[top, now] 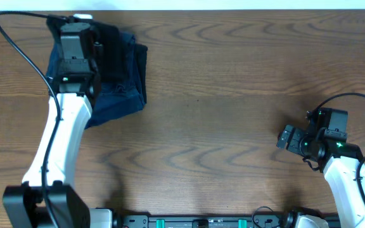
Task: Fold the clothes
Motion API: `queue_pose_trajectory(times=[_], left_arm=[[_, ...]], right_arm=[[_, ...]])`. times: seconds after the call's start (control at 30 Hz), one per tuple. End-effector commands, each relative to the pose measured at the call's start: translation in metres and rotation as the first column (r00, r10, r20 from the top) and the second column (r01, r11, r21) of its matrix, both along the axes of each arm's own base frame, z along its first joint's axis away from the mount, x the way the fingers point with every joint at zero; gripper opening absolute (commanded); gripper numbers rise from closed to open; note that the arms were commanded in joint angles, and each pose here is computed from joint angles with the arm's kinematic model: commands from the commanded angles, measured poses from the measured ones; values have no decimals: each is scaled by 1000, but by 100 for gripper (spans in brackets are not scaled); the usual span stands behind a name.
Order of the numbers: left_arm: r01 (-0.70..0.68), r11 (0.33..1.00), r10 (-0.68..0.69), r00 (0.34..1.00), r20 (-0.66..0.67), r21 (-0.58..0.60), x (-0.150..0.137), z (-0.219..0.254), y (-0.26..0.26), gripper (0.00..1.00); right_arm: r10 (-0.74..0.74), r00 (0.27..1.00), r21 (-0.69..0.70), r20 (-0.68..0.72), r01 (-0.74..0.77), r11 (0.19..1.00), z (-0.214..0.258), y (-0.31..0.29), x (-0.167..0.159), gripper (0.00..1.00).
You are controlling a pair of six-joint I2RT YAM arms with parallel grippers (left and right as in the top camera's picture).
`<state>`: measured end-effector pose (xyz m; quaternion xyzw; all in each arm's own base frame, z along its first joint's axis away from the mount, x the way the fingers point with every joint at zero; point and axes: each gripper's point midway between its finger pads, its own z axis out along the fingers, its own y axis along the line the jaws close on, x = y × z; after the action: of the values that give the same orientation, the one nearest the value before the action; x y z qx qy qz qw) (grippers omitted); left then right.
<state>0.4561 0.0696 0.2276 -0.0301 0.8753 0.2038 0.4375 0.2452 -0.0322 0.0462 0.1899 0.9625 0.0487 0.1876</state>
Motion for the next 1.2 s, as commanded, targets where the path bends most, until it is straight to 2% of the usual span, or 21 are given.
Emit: queue_pose_trajectory(times=[0.0, 0.17, 0.2, 0.23, 0.27, 0.33, 0.37, 0.4, 0.43, 0.47, 0.53, 0.63, 0.7, 0.73, 0.77, 0.8, 0.83, 0.97, 1.17], left_arm=[[-61, 998, 61, 998, -2, 16, 9, -2, 26, 6], [-116, 993, 118, 988, -100, 17, 11, -46, 53, 7], [-129, 992, 130, 985, -113, 17, 11, -53, 59, 11], [-143, 990, 144, 981, -126, 16, 10, -59, 66, 22], [-159, 987, 159, 978, -131, 14, 9, -63, 72, 27], [-216, 976, 213, 971, -105, -12, 6, -61, 87, 28], [-239, 970, 236, 968, -85, -29, 4, -57, 92, 33], [-270, 961, 267, 962, -57, -53, 3, -52, 98, 49], [-309, 946, 310, 951, -10, -94, 0, -40, 105, 71], [-325, 939, 328, 945, 12, -113, -1, -35, 108, 80], [-353, 920, 371, 925, 85, -167, -6, -11, 112, 89], [-326, 919, 366, 914, 175, -222, -13, 26, 105, 91], [-249, 931, 310, 927, 213, -268, -15, 45, 91, 90], [-205, 930, 281, 933, 226, -306, -17, 53, 82, 83], [-166, 928, 251, 940, 230, -333, -19, 57, 73, 53], [-127, 927, 217, 948, 232, -352, -19, 60, 65, 9], [-85, 924, 182, 955, 234, -372, -19, 62, 57, 6], [73, 878, 33, 977, 212, -472, -11, 51, 22, 6], [116, 781, -47, 991, 128, -614, 3, 7, -3, 6]], right_arm=[[-10, 1000, 0, -8, 10, 1000, -2, -2, -2, 99], [-10, 1000, 0, -9, 10, 1000, -2, -2, -2, 99], [-10, 1000, 0, -8, 10, 1000, -2, -2, -2, 99], [-10, 1000, 0, -9, 10, 1000, -2, -2, -2, 99], [-10, 1000, 0, -8, 10, 1000, -2, -2, -2, 99], [-10, 1000, 0, -8, 10, 1000, -2, -2, -2, 99], [-10, 1000, 0, -9, 10, 1000, -2, -2, -2, 99], [-10, 1000, 0, -9, 10, 1000, -2, -2, -2, 99], [-10, 1000, 0, -9, 10, 1000, -2, -2, -2, 99], [-10, 1000, 0, -8, 10, 1000, -2, -2, -2, 99], [-10, 1000, 0, -8, 10, 1000, -2, -2, -2, 99], [-10, 1000, 0, -8, 10, 1000, -2, -2, -2, 99], [-10, 1000, 0, -9, 10, 1000, -2, -2, -2, 99], [-10, 1000, 0, -9, 10, 1000, -2, -2, -2, 99], [-10, 1000, 0, -8, 10, 1000, -2, -2, -2, 99], [-10, 1000, 0, -9, 10, 1000, -2, -2, -2, 99], [-10, 1000, 0, -8, 10, 1000, -2, -2, -2, 99], [-10, 1000, 0, -8, 10, 1000, -2, -2, -2, 99], [-10, 1000, 0, -8, 10, 1000, -2, -2, -2, 99]])
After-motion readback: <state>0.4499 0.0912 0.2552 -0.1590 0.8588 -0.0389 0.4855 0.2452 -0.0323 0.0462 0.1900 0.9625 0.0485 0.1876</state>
